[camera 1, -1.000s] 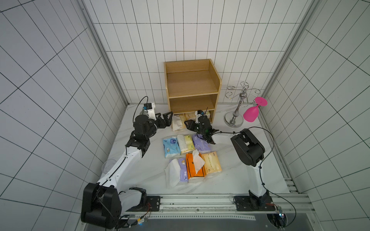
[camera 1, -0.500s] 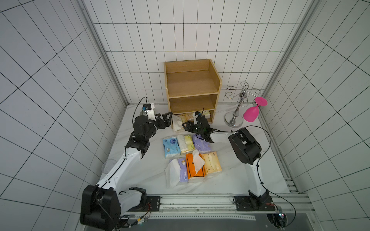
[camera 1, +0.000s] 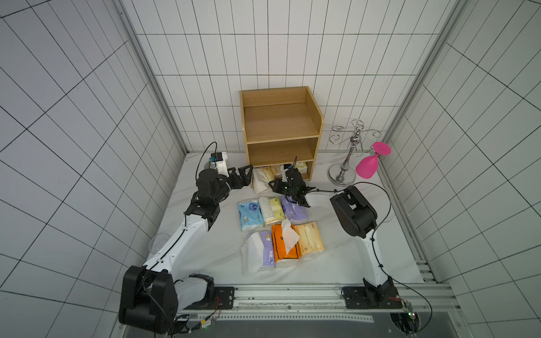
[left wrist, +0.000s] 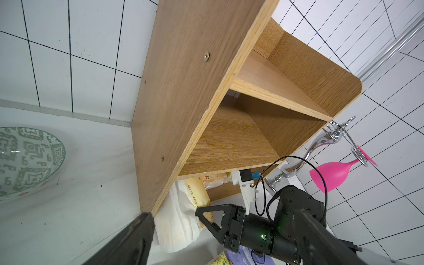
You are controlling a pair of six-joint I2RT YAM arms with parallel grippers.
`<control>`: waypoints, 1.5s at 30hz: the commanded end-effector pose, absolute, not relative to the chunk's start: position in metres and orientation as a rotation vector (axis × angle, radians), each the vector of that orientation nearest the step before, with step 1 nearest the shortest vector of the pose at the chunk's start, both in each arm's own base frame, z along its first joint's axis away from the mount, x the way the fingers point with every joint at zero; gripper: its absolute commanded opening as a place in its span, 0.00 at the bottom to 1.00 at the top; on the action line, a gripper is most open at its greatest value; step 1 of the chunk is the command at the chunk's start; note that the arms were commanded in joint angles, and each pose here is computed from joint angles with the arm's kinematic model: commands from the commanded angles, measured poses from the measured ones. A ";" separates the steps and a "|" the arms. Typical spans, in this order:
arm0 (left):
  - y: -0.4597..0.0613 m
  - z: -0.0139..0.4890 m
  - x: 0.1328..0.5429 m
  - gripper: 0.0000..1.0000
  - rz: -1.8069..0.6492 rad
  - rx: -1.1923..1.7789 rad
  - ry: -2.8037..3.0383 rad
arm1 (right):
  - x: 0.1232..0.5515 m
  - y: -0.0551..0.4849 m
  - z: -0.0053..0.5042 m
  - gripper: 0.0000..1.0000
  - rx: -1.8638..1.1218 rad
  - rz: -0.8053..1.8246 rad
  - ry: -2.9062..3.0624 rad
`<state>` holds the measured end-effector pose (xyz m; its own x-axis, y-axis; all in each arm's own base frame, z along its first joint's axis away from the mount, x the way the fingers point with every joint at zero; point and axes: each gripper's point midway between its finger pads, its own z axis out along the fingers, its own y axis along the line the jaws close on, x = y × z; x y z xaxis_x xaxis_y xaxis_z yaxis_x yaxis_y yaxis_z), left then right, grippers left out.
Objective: Remove the tissue boxes from the shelf
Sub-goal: Pick up a box of tissues from the shelf.
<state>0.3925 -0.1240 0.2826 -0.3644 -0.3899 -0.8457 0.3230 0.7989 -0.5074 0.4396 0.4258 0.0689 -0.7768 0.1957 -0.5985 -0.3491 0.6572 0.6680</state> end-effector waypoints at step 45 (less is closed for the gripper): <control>-0.156 0.314 0.344 0.98 -0.797 -0.007 1.757 | 0.275 0.211 0.190 0.00 -0.183 0.785 2.384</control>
